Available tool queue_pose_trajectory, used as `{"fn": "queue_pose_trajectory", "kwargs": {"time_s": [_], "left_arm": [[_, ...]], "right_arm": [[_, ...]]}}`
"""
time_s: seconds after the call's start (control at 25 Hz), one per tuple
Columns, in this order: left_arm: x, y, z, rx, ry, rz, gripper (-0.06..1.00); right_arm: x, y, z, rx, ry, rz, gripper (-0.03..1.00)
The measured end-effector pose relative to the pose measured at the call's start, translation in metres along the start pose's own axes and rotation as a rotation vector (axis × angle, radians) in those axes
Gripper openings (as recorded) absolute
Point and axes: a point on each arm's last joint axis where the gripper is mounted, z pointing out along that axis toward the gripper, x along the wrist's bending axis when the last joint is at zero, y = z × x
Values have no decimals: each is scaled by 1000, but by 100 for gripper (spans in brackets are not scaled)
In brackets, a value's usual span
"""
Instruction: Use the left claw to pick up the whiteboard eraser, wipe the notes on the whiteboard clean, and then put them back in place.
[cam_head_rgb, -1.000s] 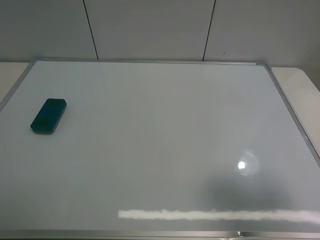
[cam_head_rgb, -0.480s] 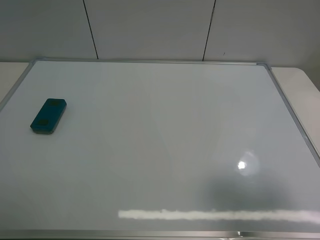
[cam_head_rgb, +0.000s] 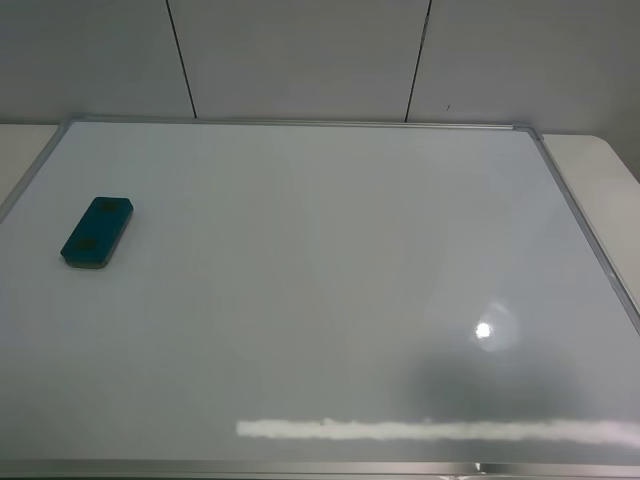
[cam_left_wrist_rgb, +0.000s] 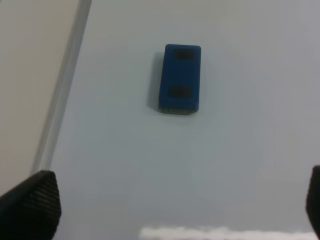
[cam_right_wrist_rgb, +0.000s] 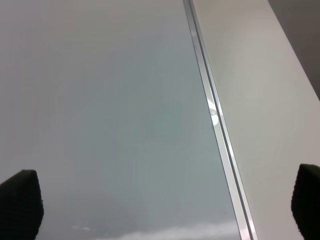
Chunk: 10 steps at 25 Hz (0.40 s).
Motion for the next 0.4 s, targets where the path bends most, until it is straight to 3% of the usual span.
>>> {"fn": "queue_pose_trajectory", "kwargs": {"time_s": [0.4], "left_arm": [[0, 0, 0, 0, 0, 0, 99]], "right_arm": [[0, 0, 0, 0, 0, 0, 99]]}}
